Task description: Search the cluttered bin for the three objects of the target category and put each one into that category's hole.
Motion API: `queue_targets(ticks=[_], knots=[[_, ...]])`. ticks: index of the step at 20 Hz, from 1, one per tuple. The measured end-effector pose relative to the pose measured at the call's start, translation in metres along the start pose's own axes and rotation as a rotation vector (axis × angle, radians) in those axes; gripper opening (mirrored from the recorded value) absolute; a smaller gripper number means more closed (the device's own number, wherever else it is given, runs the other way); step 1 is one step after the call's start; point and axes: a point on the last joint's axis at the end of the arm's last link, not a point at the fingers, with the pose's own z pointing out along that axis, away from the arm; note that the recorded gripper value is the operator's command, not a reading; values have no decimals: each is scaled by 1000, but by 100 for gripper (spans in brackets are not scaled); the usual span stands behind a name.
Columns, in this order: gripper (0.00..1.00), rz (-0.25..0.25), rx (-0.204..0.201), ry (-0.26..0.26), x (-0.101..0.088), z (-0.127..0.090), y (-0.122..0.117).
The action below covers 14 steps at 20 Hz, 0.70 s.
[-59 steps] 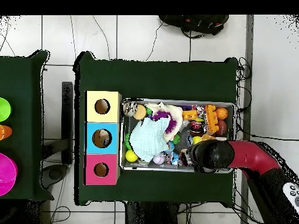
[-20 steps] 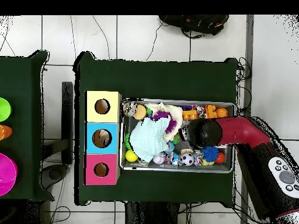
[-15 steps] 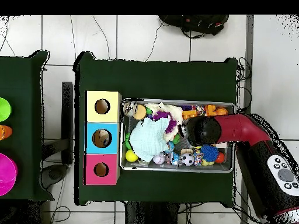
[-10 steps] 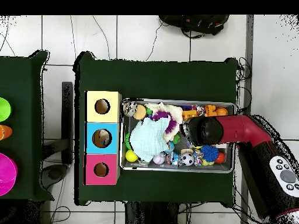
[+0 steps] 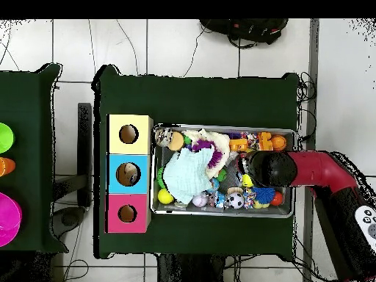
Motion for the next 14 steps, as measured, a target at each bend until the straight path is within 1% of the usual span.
queue_targets(ticks=[3, 7, 10, 14], knots=[[100, 21, 1, -10, 10, 0, -11], [100, 29, 10, -37, 20, 0, -15], [100, 24, 21, -68, 25, 1, -12], [100, 1, 41, -112, 35, 4, -5]])
